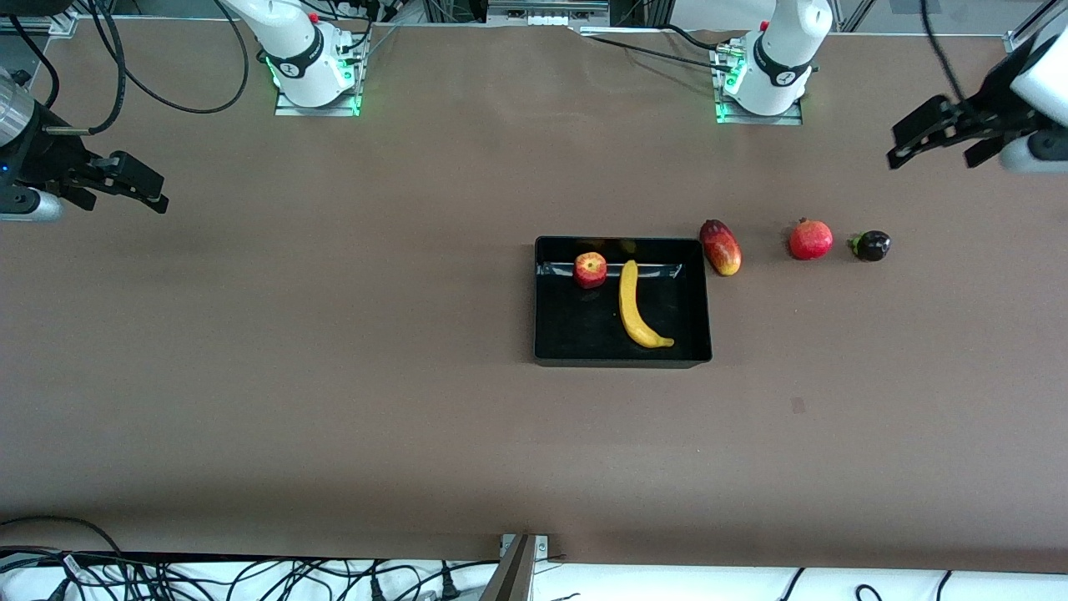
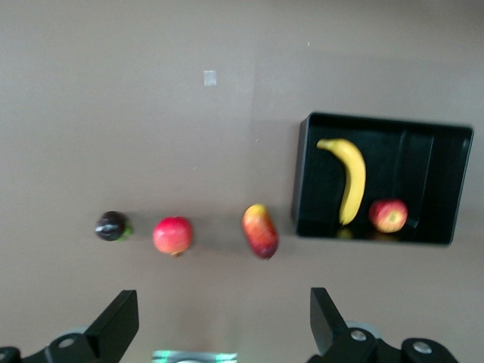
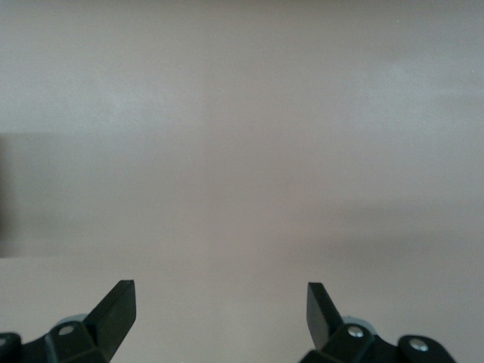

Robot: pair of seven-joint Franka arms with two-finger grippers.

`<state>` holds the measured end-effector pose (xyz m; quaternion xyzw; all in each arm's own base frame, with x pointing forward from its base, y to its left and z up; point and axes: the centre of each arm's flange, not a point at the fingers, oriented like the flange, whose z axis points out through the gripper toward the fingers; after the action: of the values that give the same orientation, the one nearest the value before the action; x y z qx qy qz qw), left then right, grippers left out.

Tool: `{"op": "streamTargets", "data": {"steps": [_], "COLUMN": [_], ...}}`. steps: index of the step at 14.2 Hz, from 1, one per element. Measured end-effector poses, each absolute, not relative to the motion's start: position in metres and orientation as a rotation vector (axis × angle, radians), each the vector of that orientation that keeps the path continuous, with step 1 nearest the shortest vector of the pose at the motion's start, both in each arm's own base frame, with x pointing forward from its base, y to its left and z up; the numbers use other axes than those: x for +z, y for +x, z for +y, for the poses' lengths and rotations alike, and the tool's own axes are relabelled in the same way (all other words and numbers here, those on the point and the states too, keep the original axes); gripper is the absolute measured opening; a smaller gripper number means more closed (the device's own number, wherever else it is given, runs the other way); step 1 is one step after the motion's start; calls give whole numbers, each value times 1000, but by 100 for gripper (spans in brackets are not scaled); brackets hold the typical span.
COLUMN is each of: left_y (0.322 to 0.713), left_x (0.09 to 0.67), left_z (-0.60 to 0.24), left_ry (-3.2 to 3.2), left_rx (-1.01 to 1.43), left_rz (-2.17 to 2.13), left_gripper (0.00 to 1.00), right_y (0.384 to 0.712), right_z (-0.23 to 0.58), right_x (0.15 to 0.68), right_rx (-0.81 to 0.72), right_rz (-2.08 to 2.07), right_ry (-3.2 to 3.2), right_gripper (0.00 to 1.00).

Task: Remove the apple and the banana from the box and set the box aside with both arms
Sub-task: 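Reach the left gripper into the black tray and grasp the red apple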

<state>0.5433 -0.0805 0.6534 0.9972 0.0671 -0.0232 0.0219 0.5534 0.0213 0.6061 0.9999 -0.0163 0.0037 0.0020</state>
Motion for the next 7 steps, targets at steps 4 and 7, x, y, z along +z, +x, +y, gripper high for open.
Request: {"op": "streamTargets", "data": {"steps": [4,7], "left_y": [584,607], "left_x": [561,470], "left_z": [-178,-239], "left_ry": [3083,3050], "left_rx": [-126,-215], "left_rz": [499,598], "left_gripper": [100,100], "right_y": [553,554], "right_z": [21,21], "right_x": [606,606], "right_rx": [12,12], "right_rz": [-51,-51], "right_ry": [3137,3137], "right_gripper": [100,100]}}
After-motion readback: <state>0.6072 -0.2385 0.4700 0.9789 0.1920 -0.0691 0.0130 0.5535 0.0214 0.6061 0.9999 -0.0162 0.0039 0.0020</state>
